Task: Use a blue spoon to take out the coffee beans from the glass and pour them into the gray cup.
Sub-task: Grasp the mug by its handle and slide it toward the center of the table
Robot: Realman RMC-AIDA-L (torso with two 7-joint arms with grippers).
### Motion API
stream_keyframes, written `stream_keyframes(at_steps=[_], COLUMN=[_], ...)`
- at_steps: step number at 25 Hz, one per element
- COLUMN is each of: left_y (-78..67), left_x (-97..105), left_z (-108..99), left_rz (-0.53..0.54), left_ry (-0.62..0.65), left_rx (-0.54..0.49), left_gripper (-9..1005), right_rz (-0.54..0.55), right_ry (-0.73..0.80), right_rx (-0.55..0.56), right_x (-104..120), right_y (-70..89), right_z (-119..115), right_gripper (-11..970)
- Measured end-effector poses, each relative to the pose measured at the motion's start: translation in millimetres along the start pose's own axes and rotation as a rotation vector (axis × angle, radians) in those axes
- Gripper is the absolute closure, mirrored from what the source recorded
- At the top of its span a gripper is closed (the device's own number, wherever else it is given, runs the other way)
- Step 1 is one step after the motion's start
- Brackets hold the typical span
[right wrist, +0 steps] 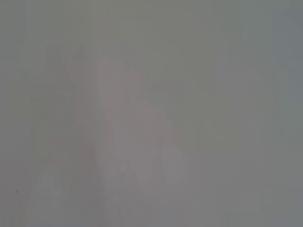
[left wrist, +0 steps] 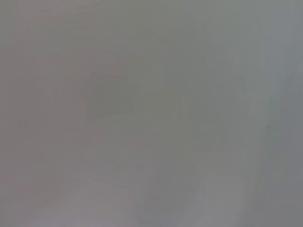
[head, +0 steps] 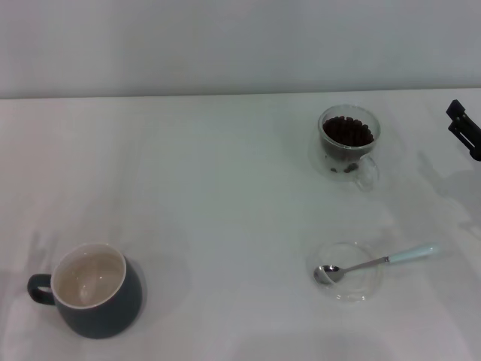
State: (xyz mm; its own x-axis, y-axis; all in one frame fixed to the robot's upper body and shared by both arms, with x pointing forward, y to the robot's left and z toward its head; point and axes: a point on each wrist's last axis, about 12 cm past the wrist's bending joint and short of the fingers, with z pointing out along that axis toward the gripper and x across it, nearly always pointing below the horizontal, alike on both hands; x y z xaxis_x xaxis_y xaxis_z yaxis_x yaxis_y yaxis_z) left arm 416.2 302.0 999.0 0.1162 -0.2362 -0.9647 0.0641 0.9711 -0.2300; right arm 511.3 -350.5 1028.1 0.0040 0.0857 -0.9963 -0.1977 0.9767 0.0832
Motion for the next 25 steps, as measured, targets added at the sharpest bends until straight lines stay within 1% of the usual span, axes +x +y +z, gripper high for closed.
stream_keyframes(at_steps=[9, 12, 15, 18, 19, 20, 21, 23, 25], left_y=[0.2, 1.7, 3.8, 8.1, 8.1, 10.4, 12.3, 12.2, 13.0], left_x=[0.1, -1.1, -3.5, -3.0, -3.0, -2.0, 0.1, 2.0, 3.0], left_z=[-4.9, -14.9, -30.6, -47.1, -47.1, -52.8, -60.1, -65.1, -67.8], left_rz=[0.001, 0.006, 0.027, 0.08, 0.08, 0.106, 0.141, 0.163, 0.178], left_ry=[-0.001, -0.006, -0.015, 0.02, 0.02, 0.046, 0.091, 0.129, 0.152], left_rx=[-0.001, 0.0, 0.009, 0.046, 0.046, 0.072, 0.128, 0.186, 0.216], left_gripper=[103, 103, 103, 103, 103, 103, 103, 103, 103], right_rz=[0.002, 0.001, 0.0, -0.001, -0.002, -0.003, -0.003, -0.004, -0.006], right_ry=[-0.005, -0.009, -0.012, -0.017, -0.019, -0.021, -0.022, -0.025, -0.027], right_rx=[-0.002, -0.004, -0.006, -0.012, -0.016, -0.019, -0.022, -0.026, -0.032], right_x=[-0.4, -1.4, -2.0, -3.9, -4.7, -5.5, -6.2, -7.2, -8.1], right_y=[0.9, 1.0, 1.2, 2.5, 3.2, 3.8, 4.3, 5.3, 6.3], right_z=[0.4, 1.3, 2.4, 6.7, 8.8, 10.7, 12.4, 14.8, 17.1], right_gripper=[99, 99, 99, 99, 99, 99, 99, 100, 100])
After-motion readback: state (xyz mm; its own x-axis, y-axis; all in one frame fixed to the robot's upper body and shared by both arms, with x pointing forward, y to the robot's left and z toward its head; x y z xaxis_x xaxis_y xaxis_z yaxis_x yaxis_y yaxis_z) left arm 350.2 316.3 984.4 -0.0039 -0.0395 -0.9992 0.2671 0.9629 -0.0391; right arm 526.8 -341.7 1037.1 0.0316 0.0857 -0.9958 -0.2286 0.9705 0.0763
